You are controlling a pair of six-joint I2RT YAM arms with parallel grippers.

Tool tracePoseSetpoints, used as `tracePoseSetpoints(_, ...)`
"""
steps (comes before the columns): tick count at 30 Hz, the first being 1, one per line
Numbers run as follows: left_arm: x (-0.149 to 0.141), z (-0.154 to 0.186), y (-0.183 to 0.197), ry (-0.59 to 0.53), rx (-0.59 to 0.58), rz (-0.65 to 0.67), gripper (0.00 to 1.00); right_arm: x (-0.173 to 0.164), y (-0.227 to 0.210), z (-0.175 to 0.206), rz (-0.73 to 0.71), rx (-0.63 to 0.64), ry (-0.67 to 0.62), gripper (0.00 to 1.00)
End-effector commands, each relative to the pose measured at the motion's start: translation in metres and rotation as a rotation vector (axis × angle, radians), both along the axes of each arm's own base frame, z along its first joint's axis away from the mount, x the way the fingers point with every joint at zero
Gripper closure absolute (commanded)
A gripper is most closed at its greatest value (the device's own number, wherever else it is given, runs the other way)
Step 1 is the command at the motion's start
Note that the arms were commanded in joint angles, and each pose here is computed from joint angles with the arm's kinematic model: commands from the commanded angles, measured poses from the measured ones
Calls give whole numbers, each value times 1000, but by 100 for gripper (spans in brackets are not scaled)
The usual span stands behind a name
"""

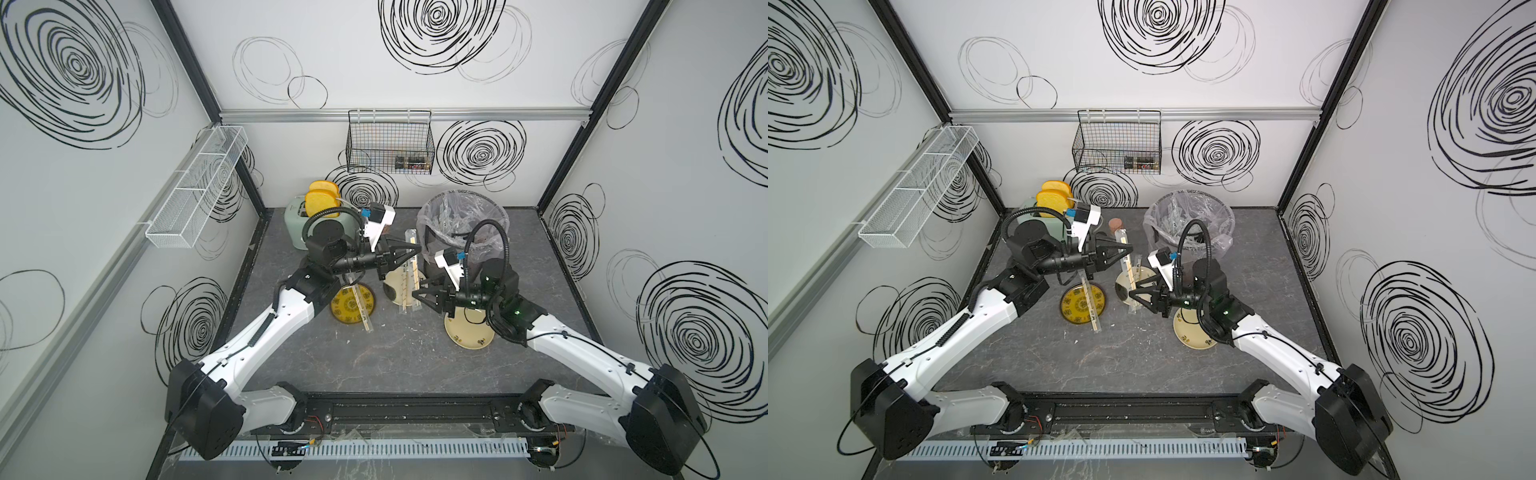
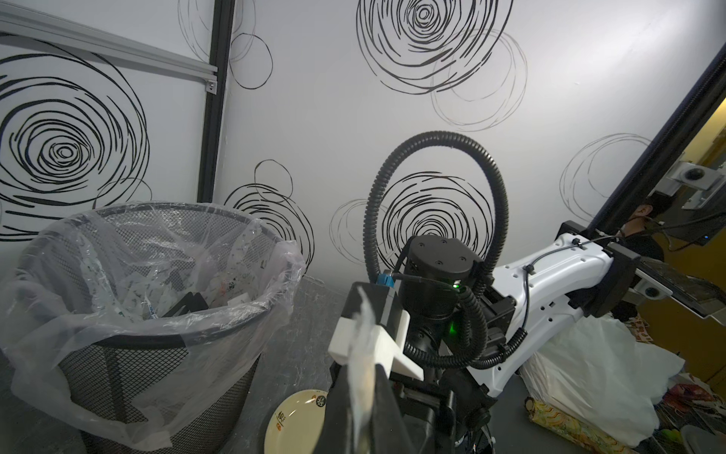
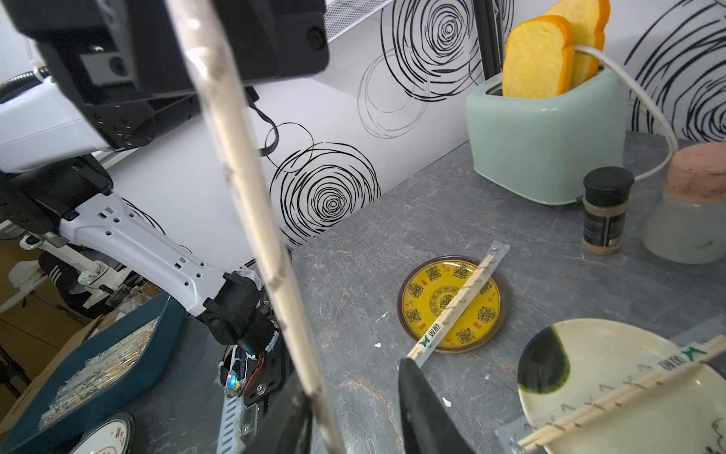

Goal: Remove the packaging of disposable chopsticks
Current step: Remove the packet bag from the disposable chopsticks.

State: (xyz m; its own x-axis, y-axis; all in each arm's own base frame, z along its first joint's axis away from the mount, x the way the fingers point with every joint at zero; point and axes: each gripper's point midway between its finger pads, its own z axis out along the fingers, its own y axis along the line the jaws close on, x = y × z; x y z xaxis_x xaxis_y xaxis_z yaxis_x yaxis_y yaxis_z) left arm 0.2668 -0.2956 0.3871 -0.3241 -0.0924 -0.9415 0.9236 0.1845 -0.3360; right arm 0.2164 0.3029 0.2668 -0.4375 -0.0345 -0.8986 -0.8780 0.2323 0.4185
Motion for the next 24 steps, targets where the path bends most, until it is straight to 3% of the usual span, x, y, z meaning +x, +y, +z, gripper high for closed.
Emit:
tracePoseSetpoints(1,-7,15,0,-54,-13,-32,100,3,3,20,16,47,-45,69)
tracePoseSetpoints(7,-6,14,-1,-51,-12,-30,100,3,7,17,38,47,-27,100)
tracePoseSetpoints(9,-6,12,-1,-45,-7,-24,98,6,7,16,25,48,-26,100)
tracePoseSetpoints(12,-8,3,-3,-27,5,-33,79,9,7,22,11,61,-45,100)
tracePoseSetpoints(14,-11,-5,-3,-14,10,-37,76,10,8,29,11,71,-65,100)
tracePoseSetpoints(16,-13,-13,-4,0,15,-35,77,10,9,35,16,81,-83,100)
tracePoseSetpoints(20,-20,-26,-6,23,23,-47,93,11,10,45,19,97,-106,100)
tracePoseSetpoints(24,-26,-39,-6,47,31,-50,95,13,9,52,10,108,-121,100)
